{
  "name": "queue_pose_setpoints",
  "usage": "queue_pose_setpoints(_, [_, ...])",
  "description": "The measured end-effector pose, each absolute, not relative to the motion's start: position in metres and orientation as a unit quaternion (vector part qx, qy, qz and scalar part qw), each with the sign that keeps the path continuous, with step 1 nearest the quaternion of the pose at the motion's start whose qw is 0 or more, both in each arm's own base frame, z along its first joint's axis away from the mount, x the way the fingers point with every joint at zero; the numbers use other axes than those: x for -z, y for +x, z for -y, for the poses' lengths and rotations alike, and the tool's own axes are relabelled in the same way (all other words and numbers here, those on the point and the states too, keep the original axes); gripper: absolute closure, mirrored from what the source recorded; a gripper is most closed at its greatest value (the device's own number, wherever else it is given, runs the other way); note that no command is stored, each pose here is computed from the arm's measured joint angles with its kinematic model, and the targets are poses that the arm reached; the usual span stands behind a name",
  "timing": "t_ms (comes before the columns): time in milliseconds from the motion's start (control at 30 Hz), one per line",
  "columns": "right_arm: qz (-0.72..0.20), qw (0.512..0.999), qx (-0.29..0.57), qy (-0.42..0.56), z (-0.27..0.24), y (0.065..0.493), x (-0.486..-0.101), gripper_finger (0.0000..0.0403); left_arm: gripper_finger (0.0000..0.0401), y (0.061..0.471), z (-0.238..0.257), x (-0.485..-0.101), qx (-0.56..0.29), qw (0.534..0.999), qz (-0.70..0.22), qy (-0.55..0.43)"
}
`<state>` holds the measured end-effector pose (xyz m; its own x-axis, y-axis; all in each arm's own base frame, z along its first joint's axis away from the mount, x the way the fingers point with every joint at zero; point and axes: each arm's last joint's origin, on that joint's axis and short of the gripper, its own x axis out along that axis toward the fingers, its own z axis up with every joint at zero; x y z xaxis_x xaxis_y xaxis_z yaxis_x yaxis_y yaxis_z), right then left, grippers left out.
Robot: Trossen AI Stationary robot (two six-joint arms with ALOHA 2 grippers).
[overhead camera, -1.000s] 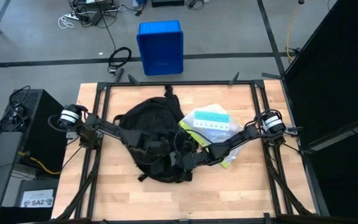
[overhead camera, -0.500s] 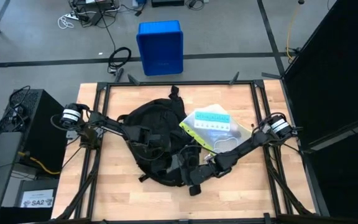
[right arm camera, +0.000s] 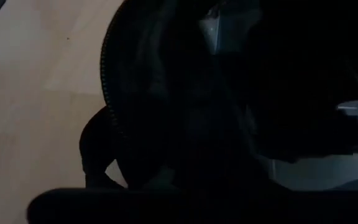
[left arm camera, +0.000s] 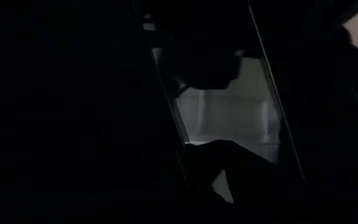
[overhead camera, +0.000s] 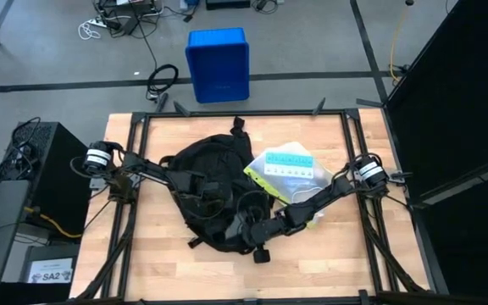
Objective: Unpack backpack
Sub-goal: Remove the cellphone from the backpack
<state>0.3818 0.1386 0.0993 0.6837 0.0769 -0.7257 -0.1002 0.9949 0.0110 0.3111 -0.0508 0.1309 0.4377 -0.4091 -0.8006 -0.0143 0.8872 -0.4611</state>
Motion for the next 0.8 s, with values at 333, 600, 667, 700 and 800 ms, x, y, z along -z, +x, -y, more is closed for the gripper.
queue_pose_setpoints(333, [-0.378, 0.925, -0.039, -0.010, -0.131, 0.387, -0.099, 0.0401, 0.0284, 0.311, 0.054, -0.136, 0.175, 0.820, -0.504, -0.209])
queue_pose_setpoints(600, [-0.375, 0.927, -0.033, -0.012, -0.131, 0.387, -0.099, 0.0403, 0.0286, 0.305, 0.057, -0.162, 0.221, 0.825, -0.472, -0.219])
queue_pose_setpoints(667, [-0.368, 0.930, -0.009, -0.015, -0.129, 0.388, -0.099, 0.0402, 0.0290, 0.308, 0.064, -0.174, 0.264, 0.827, -0.443, -0.222])
queue_pose_setpoints(700, [-0.366, 0.931, 0.003, -0.015, -0.127, 0.389, -0.099, 0.0403, 0.0293, 0.307, 0.066, -0.175, 0.273, 0.826, -0.440, -0.222])
queue_pose_setpoints(800, [-0.358, 0.932, 0.047, -0.030, -0.122, 0.390, -0.099, 0.0402, 0.0304, 0.307, 0.076, -0.180, 0.313, 0.819, -0.429, -0.219])
